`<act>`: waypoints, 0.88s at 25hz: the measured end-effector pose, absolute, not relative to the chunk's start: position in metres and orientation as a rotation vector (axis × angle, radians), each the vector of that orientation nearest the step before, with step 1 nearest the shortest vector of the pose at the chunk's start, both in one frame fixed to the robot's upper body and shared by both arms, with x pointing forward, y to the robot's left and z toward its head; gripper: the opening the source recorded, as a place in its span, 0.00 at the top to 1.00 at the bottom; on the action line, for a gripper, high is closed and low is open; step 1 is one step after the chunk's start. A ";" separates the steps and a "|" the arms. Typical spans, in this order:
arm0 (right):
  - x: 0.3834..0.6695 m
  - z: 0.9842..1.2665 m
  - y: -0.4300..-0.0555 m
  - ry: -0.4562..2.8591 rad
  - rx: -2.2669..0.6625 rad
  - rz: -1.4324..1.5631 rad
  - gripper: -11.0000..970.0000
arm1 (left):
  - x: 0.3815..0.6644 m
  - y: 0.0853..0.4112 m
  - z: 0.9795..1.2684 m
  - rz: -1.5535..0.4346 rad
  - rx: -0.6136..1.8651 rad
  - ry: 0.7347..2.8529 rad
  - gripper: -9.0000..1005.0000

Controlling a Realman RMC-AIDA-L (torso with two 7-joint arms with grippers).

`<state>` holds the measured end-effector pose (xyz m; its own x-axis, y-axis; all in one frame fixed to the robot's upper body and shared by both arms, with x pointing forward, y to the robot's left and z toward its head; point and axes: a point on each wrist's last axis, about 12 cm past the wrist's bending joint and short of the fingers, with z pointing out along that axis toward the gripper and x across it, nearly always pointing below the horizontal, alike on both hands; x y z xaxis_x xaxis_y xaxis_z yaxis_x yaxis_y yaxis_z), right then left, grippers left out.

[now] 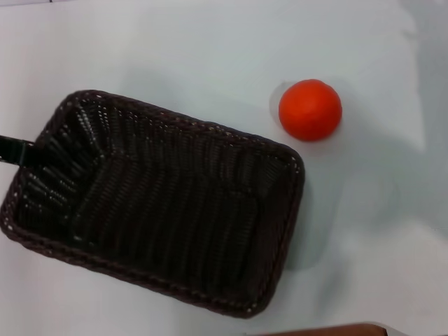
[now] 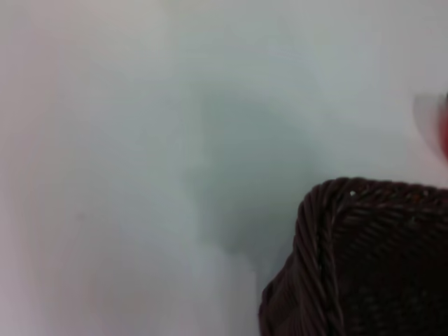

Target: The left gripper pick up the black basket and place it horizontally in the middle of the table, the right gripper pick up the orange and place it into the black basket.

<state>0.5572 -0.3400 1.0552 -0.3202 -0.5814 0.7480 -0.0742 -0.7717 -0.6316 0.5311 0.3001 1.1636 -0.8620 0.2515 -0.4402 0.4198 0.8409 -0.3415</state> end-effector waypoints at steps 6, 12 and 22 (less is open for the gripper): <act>0.558 1.055 -0.342 0.839 -1.599 -2.154 0.36 | 0.523 0.321 1.169 -0.824 0.358 2.513 0.81; 0.559 1.056 -0.342 0.838 -1.594 -2.157 0.36 | 0.518 0.332 1.169 -0.955 0.218 2.424 0.80; 0.559 1.057 -0.343 0.836 -1.593 -2.160 0.37 | 0.514 0.342 1.158 -1.053 0.001 2.338 0.78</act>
<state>0.5594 -0.3425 1.0568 -0.3214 -0.5773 0.7506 -0.0786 -0.7737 -0.6286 0.5139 0.3415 1.1577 -0.8381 -0.2231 -0.4978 0.2249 0.6901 -0.6879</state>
